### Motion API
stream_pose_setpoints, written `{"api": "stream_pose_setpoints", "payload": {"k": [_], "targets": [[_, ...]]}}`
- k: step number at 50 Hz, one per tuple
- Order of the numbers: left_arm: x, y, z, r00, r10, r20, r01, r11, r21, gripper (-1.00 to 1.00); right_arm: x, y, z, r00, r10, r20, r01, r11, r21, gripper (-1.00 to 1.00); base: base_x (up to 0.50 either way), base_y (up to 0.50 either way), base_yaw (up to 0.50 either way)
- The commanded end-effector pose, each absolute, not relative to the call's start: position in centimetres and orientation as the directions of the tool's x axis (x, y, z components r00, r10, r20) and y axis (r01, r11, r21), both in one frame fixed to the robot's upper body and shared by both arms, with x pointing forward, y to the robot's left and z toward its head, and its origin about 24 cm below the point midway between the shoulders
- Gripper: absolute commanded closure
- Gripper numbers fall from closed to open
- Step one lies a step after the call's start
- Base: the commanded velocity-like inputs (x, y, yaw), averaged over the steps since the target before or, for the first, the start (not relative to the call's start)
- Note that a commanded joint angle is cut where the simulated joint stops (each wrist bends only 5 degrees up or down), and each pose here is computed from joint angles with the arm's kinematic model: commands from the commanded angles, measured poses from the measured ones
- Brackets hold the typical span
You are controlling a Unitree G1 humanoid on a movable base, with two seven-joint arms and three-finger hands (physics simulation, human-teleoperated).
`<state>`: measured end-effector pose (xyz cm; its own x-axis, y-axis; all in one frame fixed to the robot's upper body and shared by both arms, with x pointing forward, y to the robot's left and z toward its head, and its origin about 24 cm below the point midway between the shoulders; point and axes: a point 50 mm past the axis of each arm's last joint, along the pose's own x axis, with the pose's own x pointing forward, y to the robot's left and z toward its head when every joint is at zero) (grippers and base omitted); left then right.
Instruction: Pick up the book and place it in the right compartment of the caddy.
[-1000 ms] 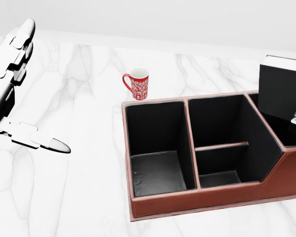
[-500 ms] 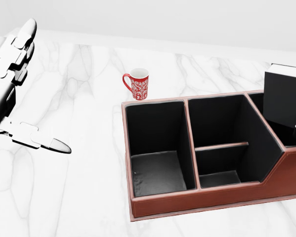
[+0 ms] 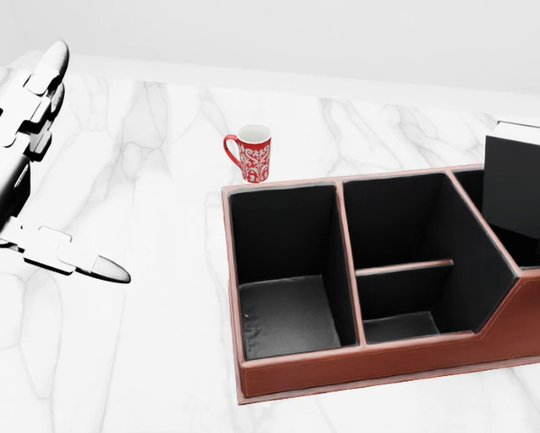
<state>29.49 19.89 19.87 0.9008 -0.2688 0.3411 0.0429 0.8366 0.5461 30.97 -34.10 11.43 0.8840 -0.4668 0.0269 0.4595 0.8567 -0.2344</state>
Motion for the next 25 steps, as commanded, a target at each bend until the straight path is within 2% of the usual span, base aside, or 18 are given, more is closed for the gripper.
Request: {"api": "stream_pose_setpoints", "payload": {"k": [1, 6, 7, 8, 25], "targets": [[29.43, 20.00, 19.94, 0.897, -0.261, 0.357, 0.042, 0.854, 0.519, -1.00, 31.00, -34.29, 12.44, 0.878, -0.475, 0.062, 0.478, 0.857, -0.190, 1.00, 0.00, 0.00, 0.00], [29.44, 20.00, 19.96, 0.897, -0.262, 0.357, 0.042, 0.854, 0.519, -1.00, 31.04, -34.23, 12.39, 0.882, -0.468, 0.059, 0.470, 0.862, -0.189, 0.98, 0.00, 0.00, 0.00], [29.43, 19.99, 19.99, 0.896, -0.263, 0.357, 0.043, 0.853, 0.520, -1.00, 31.04, -34.20, 12.35, 0.884, -0.465, 0.058, 0.467, 0.864, -0.187, 0.45, 0.00, 0.00, 0.00], [29.41, 19.97, 20.05, 0.895, -0.264, 0.359, 0.042, 0.852, 0.521, -1.00, 31.08, -34.13, 12.33, 0.888, -0.457, 0.056, 0.459, 0.869, -0.184, -1.00, 0.00, 0.00, 0.00], [29.29, 19.83, 20.41, 0.888, -0.273, 0.369, 0.040, 0.847, 0.530, -1.00, 31.06, -34.18, 12.53, 0.886, -0.459, 0.063, 0.462, 0.867, -0.187, -1.00, 0.00, 0.00, 0.00]]}}
